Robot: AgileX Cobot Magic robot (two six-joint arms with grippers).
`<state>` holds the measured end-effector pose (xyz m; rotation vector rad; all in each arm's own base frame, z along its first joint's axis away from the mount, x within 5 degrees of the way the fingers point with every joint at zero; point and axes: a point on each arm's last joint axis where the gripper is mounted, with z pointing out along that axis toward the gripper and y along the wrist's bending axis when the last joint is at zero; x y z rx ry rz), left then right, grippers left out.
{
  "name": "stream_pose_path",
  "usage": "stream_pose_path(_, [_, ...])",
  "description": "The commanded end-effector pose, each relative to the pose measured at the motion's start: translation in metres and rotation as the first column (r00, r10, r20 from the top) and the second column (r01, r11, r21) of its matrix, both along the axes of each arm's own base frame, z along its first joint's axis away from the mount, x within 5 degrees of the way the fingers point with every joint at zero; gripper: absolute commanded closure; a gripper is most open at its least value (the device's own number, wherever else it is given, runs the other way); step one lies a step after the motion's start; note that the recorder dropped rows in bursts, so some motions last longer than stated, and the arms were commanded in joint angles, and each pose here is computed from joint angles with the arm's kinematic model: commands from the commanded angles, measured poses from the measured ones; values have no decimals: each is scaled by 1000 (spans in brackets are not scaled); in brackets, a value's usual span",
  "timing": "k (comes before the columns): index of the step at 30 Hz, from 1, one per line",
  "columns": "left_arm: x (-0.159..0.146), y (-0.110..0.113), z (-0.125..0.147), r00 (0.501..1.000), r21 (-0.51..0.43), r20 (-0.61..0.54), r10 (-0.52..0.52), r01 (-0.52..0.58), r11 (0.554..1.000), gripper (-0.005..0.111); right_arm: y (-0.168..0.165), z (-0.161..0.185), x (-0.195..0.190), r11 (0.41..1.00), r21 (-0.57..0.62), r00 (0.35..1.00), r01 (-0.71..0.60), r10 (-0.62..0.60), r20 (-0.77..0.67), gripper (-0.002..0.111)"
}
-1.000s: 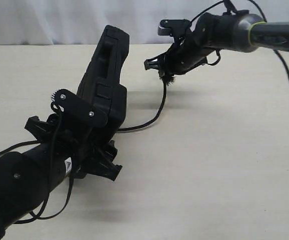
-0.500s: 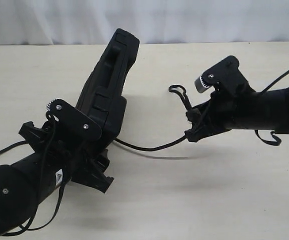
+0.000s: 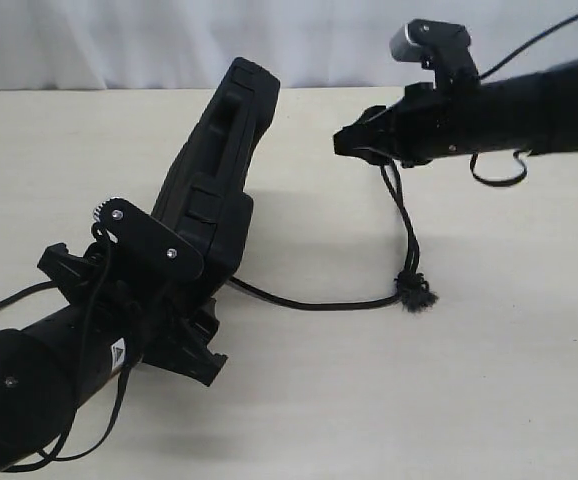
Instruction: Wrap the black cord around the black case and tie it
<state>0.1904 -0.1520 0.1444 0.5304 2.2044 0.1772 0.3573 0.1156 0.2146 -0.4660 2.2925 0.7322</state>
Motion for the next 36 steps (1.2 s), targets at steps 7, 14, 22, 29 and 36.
stream_pose_path(7, [-7,1,-10,996,-40,-91,10,-14,999,107,-37,-93,46,876,-424,863,229,-384,-328,66])
stream_pose_path(14, [-7,1,-10,996,-39,-89,11,-15,999,107,-44,-80,13,867,-399,928,297,-361,-95,104])
stream_pose_path(22, [-7,0,-10,996,-39,-92,8,-12,999,107,36,-60,-112,868,-494,906,-48,246,344,104])
stream_pose_path(29, [-7,0,-10,996,-36,-91,5,-9,999,107,40,-57,-112,838,-541,856,-68,328,400,104])
stream_pose_path(36, [-8,0,-11,994,-44,-107,-4,-1,999,107,44,-48,-138,792,-599,764,-117,457,456,104])
